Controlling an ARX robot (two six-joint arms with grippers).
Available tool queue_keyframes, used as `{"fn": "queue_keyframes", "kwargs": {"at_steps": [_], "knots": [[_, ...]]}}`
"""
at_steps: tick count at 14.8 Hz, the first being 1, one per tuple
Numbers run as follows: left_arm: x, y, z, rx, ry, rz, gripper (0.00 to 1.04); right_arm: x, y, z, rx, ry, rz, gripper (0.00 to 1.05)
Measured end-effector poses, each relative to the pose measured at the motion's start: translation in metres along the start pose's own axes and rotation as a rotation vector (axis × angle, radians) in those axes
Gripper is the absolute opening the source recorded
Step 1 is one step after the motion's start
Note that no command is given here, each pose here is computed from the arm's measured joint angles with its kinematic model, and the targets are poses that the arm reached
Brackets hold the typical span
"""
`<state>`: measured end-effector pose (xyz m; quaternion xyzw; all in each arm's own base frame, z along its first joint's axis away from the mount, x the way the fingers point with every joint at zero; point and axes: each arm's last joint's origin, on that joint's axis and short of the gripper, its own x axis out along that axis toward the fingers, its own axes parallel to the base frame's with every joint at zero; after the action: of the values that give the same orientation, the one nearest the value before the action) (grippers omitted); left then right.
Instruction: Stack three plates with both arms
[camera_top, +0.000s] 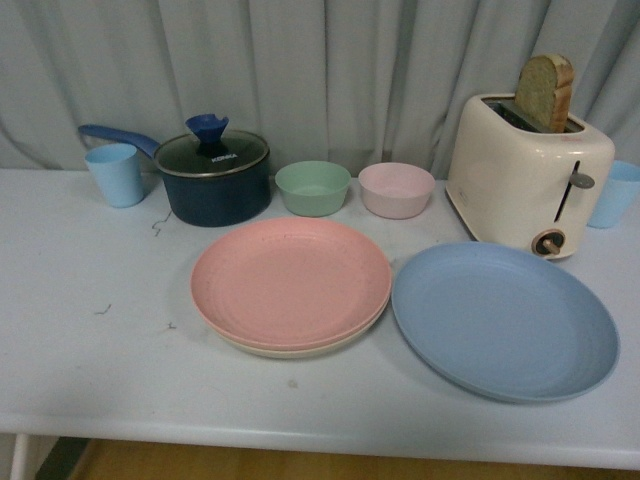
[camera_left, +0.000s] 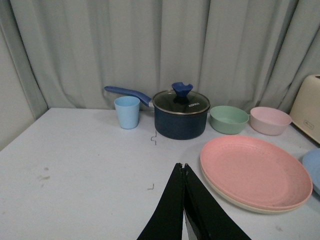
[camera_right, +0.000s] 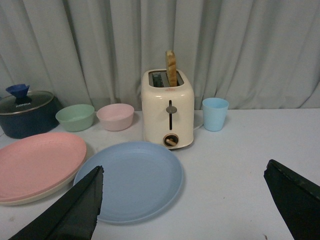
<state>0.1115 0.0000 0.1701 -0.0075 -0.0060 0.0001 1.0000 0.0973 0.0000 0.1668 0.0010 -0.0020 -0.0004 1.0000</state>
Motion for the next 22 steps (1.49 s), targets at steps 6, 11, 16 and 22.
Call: {"fn": "queue_keyframes", "kwargs": {"at_steps": [6, 11, 16, 22], "knots": [[-0.015, 0.000, 0.000, 0.000, -0.013, -0.001, 0.02, 0.000, 0.000, 0.000, 0.000, 0.000, 0.000, 0.98], [-0.014, 0.000, -0.003, 0.000, 0.008, 0.000, 0.25, 0.000, 0.000, 0.000, 0.000, 0.000, 0.000, 0.98], [-0.014, 0.000, -0.003, 0.001, 0.009, 0.000, 0.89, 0.058, -0.036, 0.032, 0.174, -0.106, 0.075, 0.98], [-0.014, 0.000, -0.003, 0.002, 0.009, 0.000, 0.98, 0.235, -0.039, -0.021, 0.318, 0.382, -0.129, 0.98]]}}
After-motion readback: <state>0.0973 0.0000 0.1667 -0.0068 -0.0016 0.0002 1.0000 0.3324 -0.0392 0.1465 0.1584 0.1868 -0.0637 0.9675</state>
